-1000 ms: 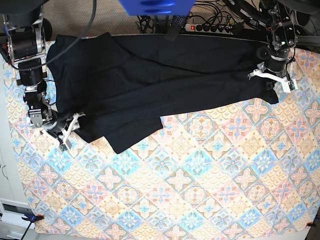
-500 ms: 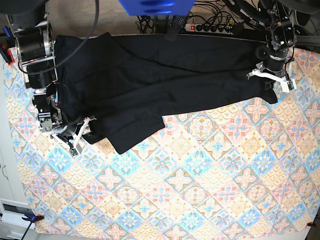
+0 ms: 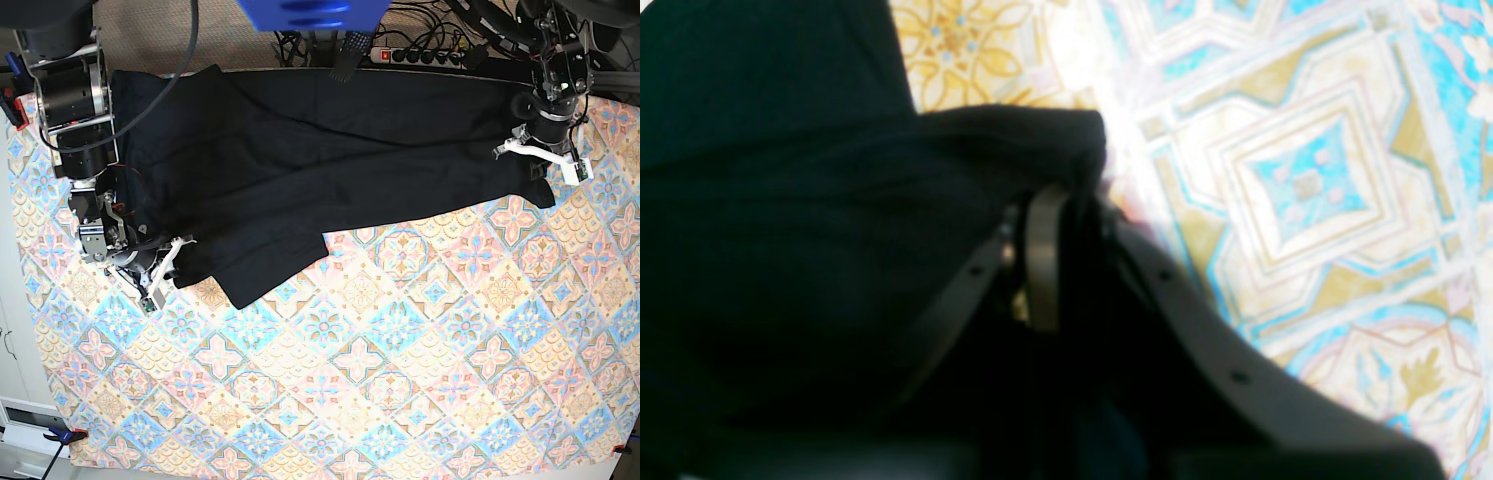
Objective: Fold the T-shirt properly
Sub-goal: 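Hold the folded layer with both grippers and pull it toward the robot, then drag the folded shirt with both grippers toward the robot's base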
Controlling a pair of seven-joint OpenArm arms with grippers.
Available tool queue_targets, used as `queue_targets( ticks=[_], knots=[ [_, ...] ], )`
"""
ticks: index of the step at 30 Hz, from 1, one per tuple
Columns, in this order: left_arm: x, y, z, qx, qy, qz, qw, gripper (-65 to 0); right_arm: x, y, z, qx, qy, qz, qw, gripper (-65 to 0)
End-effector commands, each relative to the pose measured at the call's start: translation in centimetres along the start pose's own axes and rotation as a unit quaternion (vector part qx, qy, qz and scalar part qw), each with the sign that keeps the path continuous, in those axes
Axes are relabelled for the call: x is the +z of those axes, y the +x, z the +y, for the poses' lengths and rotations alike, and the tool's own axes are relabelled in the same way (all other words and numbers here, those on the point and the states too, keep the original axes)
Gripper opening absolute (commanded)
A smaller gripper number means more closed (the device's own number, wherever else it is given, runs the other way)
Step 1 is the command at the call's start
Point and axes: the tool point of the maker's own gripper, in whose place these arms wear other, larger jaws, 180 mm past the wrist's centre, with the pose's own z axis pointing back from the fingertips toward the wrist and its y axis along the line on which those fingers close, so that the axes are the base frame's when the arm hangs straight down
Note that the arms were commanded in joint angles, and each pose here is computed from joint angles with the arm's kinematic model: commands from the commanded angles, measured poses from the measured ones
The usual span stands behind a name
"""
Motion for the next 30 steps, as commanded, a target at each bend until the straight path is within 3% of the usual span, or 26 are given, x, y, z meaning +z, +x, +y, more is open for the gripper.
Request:
queue_targets(
  ticks=[1,6,9,30],
  knots=[
    [0.2,1.2,0.0,-0.007,-0.002,-0.018,1.000,-65.0,0.5,0.5,-1.1,0.008,-0.010,0.003,0.9999,-60.8],
    [0.2,1.2,0.1,-0.007,-0.001,-0.019,1.000,-65.0,2.5,3.8,-2.2,0.047,-0.024,-0.035,0.9980,-61.1],
    [0.2,1.2,0.1,-0.007,-0.001,-0.019,1.000,-65.0,3.3,2.9,-1.0,0.069,-0.017,-0.027,0.9971,-61.1],
    [0.1,1.7,0.2,-0.007,0.000,-0.025,1.000,-65.0,11.3,-0.8,-1.3,0.064,-0.065,-0.055,0.9943,-61.1]
  ],
)
